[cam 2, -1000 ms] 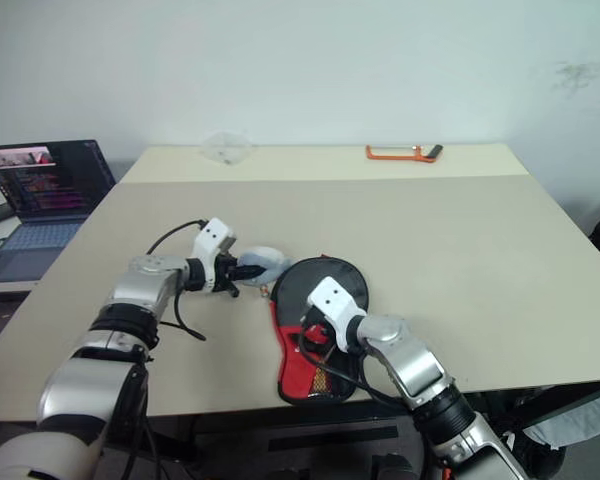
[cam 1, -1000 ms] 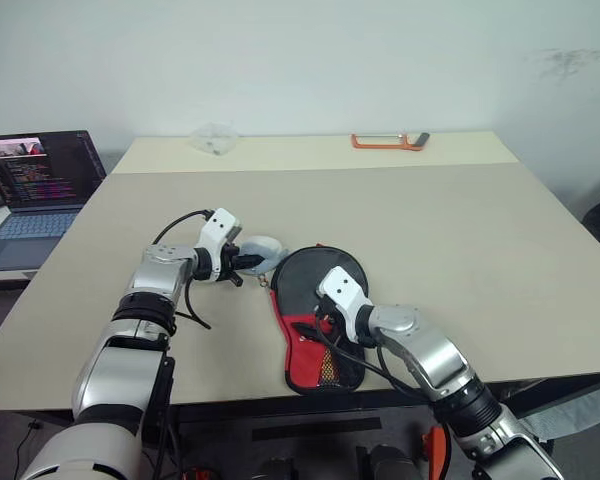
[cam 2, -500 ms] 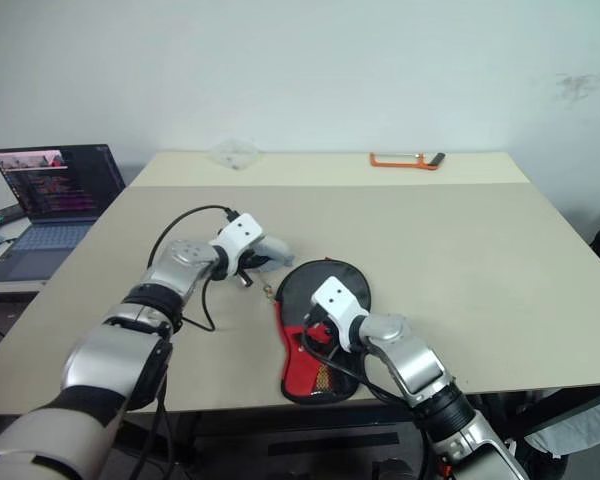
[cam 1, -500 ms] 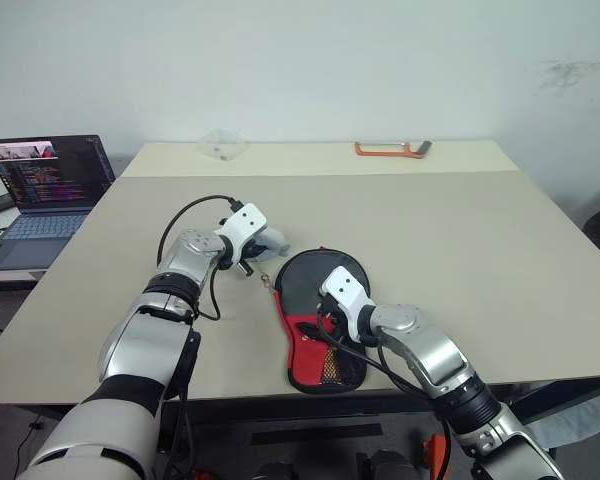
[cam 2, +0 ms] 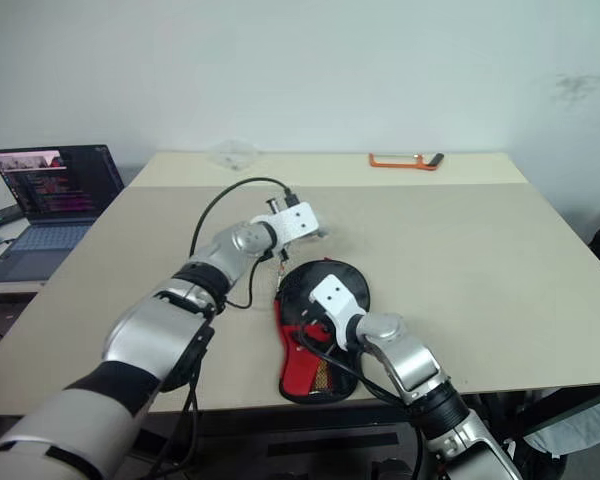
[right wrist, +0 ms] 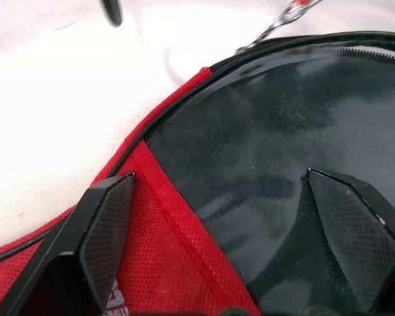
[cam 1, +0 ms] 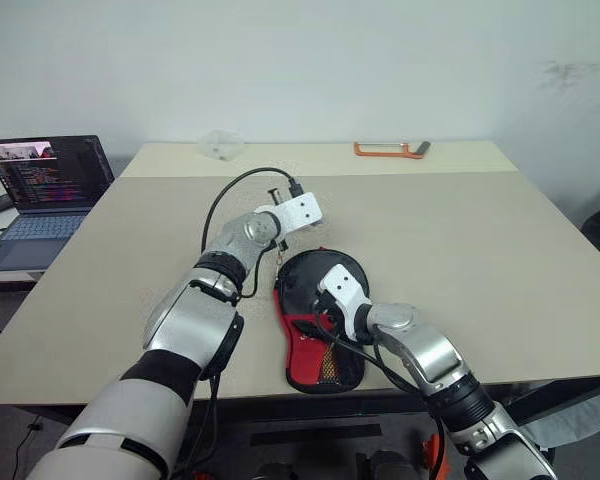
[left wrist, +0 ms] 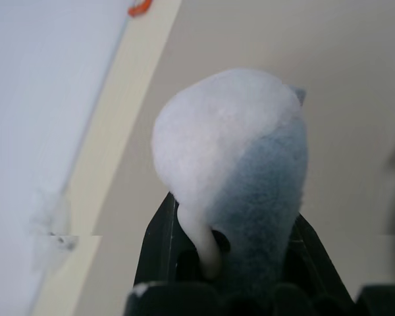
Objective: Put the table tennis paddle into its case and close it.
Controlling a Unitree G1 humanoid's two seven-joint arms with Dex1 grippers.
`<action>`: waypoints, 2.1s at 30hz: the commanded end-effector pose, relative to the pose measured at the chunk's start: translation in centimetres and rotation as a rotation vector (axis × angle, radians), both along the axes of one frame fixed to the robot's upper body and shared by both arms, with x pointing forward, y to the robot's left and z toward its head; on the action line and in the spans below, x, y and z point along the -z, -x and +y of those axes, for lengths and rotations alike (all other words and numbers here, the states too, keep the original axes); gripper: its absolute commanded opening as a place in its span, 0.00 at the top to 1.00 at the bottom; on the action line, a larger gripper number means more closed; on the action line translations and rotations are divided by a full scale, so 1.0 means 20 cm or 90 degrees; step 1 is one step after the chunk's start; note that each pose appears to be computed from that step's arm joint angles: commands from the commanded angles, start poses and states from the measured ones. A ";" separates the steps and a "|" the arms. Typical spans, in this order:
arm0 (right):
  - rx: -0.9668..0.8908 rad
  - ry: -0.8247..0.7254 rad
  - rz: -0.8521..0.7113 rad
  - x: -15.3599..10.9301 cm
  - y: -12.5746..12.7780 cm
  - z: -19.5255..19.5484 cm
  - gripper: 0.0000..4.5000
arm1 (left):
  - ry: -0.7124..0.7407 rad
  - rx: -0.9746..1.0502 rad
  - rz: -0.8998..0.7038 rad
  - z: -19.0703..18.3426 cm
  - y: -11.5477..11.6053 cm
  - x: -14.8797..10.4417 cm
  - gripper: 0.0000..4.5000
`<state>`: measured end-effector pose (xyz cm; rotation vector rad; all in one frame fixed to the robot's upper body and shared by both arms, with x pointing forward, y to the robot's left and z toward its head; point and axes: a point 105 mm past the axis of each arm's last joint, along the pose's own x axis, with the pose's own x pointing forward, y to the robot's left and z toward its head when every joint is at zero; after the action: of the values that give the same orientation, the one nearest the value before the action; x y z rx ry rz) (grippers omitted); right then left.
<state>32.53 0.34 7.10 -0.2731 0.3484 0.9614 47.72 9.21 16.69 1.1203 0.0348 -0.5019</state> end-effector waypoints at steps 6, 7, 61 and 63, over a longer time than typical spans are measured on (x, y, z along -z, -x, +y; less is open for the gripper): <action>0.008 0.096 0.177 0.38 0.18 -0.08 0.00 | -0.098 0.126 -0.148 -0.34 0.03 -0.21 0.87; 0.007 0.097 0.178 0.39 0.18 -0.08 0.00 | -0.111 0.133 -0.159 -0.35 0.04 -0.22 0.87; 0.000 0.106 0.190 0.41 0.24 -0.08 0.00 | -0.168 0.553 -0.322 -1.18 0.56 -0.15 0.87; 0.001 0.106 0.189 0.41 0.24 -0.08 0.00 | -0.158 0.554 -0.299 -1.17 0.56 -0.12 0.87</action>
<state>31.10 0.05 7.03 -0.2949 0.3281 0.9581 38.35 -11.75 16.28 1.5637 -0.7131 -0.9958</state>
